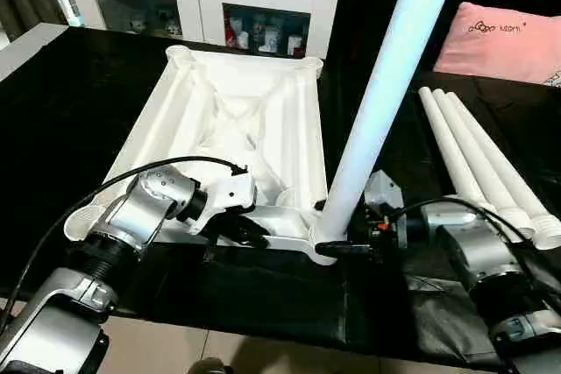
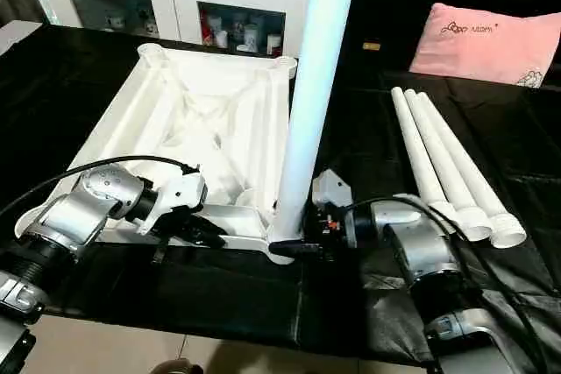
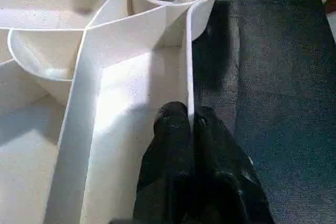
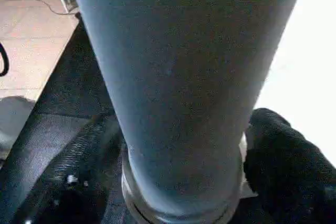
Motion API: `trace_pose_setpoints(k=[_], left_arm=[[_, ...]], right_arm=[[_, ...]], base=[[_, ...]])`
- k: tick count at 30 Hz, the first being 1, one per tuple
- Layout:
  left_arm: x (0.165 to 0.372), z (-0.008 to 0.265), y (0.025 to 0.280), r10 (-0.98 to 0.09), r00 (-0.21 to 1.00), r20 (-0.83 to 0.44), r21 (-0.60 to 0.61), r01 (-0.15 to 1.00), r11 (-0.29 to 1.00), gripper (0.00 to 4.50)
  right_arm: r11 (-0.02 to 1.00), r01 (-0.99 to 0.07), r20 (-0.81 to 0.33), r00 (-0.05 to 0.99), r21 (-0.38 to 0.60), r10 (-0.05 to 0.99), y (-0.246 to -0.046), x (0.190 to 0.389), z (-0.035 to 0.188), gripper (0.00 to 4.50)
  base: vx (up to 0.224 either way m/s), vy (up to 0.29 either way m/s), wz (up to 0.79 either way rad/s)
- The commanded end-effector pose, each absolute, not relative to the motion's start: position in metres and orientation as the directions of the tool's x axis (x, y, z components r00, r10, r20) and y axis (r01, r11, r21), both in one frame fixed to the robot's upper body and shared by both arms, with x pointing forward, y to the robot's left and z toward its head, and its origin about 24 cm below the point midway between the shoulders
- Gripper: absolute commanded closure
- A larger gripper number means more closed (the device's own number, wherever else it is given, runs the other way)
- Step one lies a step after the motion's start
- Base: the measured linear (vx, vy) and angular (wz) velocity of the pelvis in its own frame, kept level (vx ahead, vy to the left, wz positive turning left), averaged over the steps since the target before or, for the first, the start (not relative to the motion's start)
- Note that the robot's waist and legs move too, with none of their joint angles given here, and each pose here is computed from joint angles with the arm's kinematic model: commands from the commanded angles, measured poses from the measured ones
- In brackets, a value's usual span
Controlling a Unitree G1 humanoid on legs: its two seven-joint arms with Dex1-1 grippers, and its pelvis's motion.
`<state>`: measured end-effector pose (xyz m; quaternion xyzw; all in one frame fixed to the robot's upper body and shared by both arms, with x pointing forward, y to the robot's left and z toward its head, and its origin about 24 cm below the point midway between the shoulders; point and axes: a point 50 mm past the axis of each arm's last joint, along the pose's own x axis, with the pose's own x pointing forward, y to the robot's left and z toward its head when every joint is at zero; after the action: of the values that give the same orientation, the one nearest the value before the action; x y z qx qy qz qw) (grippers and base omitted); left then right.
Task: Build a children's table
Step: Rotate leg to tighten
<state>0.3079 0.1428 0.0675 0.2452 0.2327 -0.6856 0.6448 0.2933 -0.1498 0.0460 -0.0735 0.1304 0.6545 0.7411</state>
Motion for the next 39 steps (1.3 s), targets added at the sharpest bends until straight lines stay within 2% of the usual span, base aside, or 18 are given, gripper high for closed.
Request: trace_pose_setpoints(k=[1, 7, 15, 18, 22, 23, 24, 25, 27, 28, 30, 31, 32, 34, 37, 39], left_arm=[[0.303, 0.067, 0.133, -0.759, -0.115, -0.641, -0.009, 0.990, -0.142, 4.50], [0.302, 0.066, 0.134, -0.759, -0.116, -0.641, -0.011, 0.990, -0.142, 4.50], [0.300, 0.064, 0.134, -0.761, -0.119, -0.638, -0.020, 0.990, -0.138, 4.50], [0.299, 0.062, 0.134, -0.764, -0.111, -0.636, -0.030, 0.992, -0.119, 4.50], [0.305, 0.062, 0.127, -0.792, -0.030, -0.610, -0.036, 0.999, -0.010, 4.50], [0.305, 0.062, 0.127, -0.792, -0.030, -0.610, -0.036, 0.999, -0.010, 4.50], [0.313, 0.064, 0.119, -0.809, 0.053, -0.585, -0.021, 0.997, 0.080, 4.50], [0.313, 0.064, 0.119, -0.809, 0.053, -0.585, -0.021, 0.997, 0.080, 4.50], [0.323, 0.067, 0.105, -0.827, 0.165, -0.537, -0.005, 0.980, 0.199, 4.50], [0.324, 0.067, 0.104, -0.827, 0.176, -0.535, -0.005, 0.977, 0.211, 4.50], [0.332, 0.069, 0.094, -0.812, 0.263, -0.521, 0.001, 0.952, 0.308, 4.50], [0.332, 0.069, 0.093, -0.811, 0.267, -0.521, 0.001, 0.950, 0.312, 4.50], [0.338, 0.072, 0.085, -0.799, 0.333, -0.501, 0.001, 0.923, 0.384, 4.50], [0.341, 0.074, 0.080, -0.792, 0.365, -0.490, -0.002, 0.908, 0.420, 4.50], [0.348, 0.083, 0.060, -0.770, 0.460, -0.442, -0.023, 0.852, 0.523, 4.50], [0.349, 0.086, 0.053, -0.757, 0.487, -0.436, -0.015, 0.837, 0.548, 4.50]], right_arm=[[0.124, -0.992, -0.288, 0.109, 0.036, 0.951, -0.150, 0.296, 0.051, 1.14], [0.115, -0.992, -0.284, 0.095, 0.057, 0.954, -0.149, 0.294, 0.048, 1.67], [0.108, -0.992, -0.278, 0.083, 0.072, 0.957, -0.147, 0.288, 0.043, 1.84], [0.137, -0.986, -0.251, 0.110, 0.091, 0.962, -0.146, 0.286, 0.041, 1.84], [0.246, -0.960, -0.191, 0.219, 0.135, 0.957, -0.141, 0.286, 0.038, 1.85], [0.246, -0.960, -0.191, 0.219, 0.135, 0.957, -0.141, 0.286, 0.038, 1.85], [0.352, -0.921, -0.196, 0.318, 0.168, 0.927, -0.135, 0.290, 0.034, 1.85], [0.352, -0.921, -0.196, 0.318, 0.168, 0.927, -0.135, 0.290, 0.034, 1.85], [0.521, -0.836, -0.235, 0.479, 0.172, 0.846, -0.121, 0.299, 0.027, 1.86], [0.540, -0.823, -0.236, 0.497, 0.177, 0.835, -0.119, 0.301, 0.027, 1.86], [0.660, -0.718, -0.251, 0.612, 0.219, 0.750, -0.107, 0.311, 0.023, 1.86], [0.665, -0.714, -0.252, 0.617, 0.221, 0.746, -0.106, 0.311, 0.023, 1.86], [0.725, -0.644, -0.267, 0.674, 0.245, 0.689, -0.099, 0.316, 0.022, 1.86], [0.751, -0.608, -0.277, 0.699, 0.256, 0.660, -0.095, 0.319, 0.021, 1.87], [0.831, -0.490, -0.328, 0.764, 0.263, 0.555, -0.078, 0.326, 0.019, 1.87], [0.853, -0.455, -0.352, 0.777, 0.257, 0.521, -0.069, 0.328, 0.019, 1.87]], base=[[0.000, 0.000, 0.00], [0.000, 0.000, 0.00], [0.000, 0.000, 0.00], [0.000, 0.000, 0.00], [0.000, 0.000, 0.00], [0.000, 0.000, 0.00], [0.000, 0.000, 0.00], [0.000, 0.000, 0.00], [0.000, 0.000, 0.00], [0.000, 0.000, 0.00], [0.000, 0.000, 0.00], [0.000, 0.000, 0.00], [0.000, 0.000, 0.00], [0.000, 0.000, 0.00], [0.000, 0.000, 0.00], [0.000, 0.000, 0.00]])
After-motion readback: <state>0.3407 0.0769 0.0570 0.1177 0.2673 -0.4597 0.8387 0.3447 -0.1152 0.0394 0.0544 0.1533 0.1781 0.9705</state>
